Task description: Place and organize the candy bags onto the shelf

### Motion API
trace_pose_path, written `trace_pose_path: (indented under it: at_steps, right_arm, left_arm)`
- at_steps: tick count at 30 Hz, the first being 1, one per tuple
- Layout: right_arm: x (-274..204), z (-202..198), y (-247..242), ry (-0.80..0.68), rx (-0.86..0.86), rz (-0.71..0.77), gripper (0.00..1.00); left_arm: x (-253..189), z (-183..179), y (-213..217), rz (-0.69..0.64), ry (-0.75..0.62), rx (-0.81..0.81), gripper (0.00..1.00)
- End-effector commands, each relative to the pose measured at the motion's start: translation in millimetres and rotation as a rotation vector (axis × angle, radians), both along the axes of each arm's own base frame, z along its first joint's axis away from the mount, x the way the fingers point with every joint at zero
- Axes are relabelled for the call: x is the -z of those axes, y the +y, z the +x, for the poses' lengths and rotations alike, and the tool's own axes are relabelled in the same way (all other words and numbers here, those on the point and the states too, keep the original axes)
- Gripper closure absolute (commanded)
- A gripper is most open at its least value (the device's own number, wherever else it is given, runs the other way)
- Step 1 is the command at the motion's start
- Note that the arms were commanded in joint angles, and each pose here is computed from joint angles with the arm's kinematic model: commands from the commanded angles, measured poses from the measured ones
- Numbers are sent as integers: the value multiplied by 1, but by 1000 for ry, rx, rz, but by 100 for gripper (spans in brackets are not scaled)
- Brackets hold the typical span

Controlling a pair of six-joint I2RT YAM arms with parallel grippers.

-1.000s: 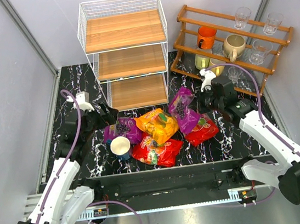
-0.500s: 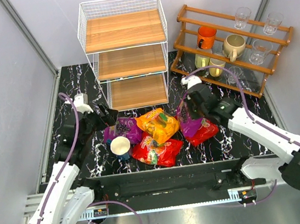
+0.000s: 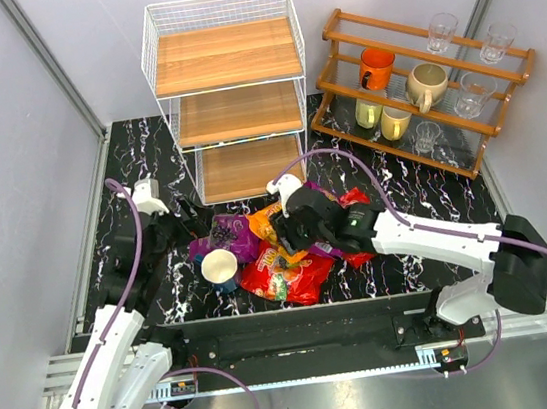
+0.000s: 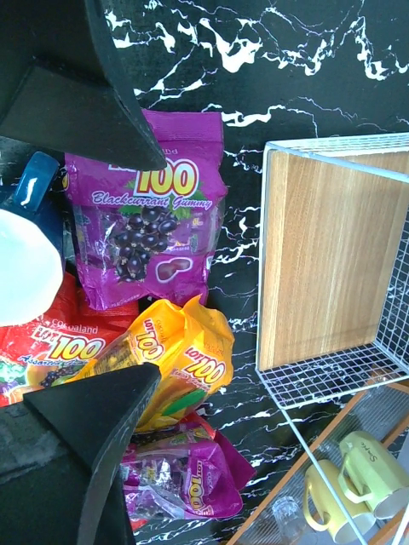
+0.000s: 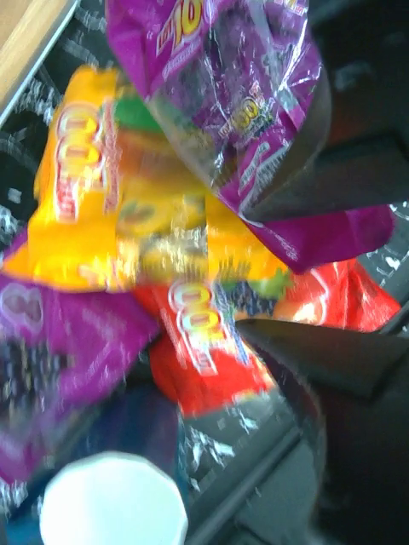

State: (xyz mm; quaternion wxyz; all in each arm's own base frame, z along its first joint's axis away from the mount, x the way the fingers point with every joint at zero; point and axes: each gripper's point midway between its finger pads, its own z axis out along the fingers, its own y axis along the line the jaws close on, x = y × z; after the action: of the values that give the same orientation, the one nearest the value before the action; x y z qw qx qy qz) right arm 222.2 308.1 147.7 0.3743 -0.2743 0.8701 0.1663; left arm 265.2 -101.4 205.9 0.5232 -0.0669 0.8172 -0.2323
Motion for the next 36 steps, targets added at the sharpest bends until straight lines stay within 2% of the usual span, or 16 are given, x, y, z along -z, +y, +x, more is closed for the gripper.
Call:
trace_pose_path:
  at_steps: [1,2,3,5,7,11,15,18,23,31,36]
  right_arm:
    - [-102,-29,61,-84,-236,476,36]
    - [-101,-27,53,-106,-206,491,26]
    - [-126,-26,44,-163,-174,555,22]
    - [-129,-3,17,-251,-1,544,16]
    - [-124,16,-21,-295,213,482,14]
    - [-89,27,-66,-280,446,354,13]
    - [-54,25,-103,-204,667,344,14]
    - [-36,24,-117,-154,738,381,16]
    - [-39,22,-97,-143,599,391,19]
    - [-72,20,-28,-217,189,249,26]
    - [-48,23,-8,-217,166,77,28]
  left_arm:
    - [-3,0,2,-9,-19,-16,1]
    - [-2,0,2,-9,-18,-17,1]
    - [-2,0,2,-11,-17,-18,1]
    - [-1,0,2,-14,-15,-18,1]
    - [0,0,2,-11,-14,-19,1]
    - [-1,2,-1,-19,-11,-9,1]
    - [-6,2,-3,-28,-20,4,1]
    - [-14,0,-4,-27,-41,11,1]
    - [-18,-1,-4,-27,-53,16,1]
    - [-14,1,-7,-40,-40,23,1]
    - [-9,-1,-7,-41,-32,24,1]
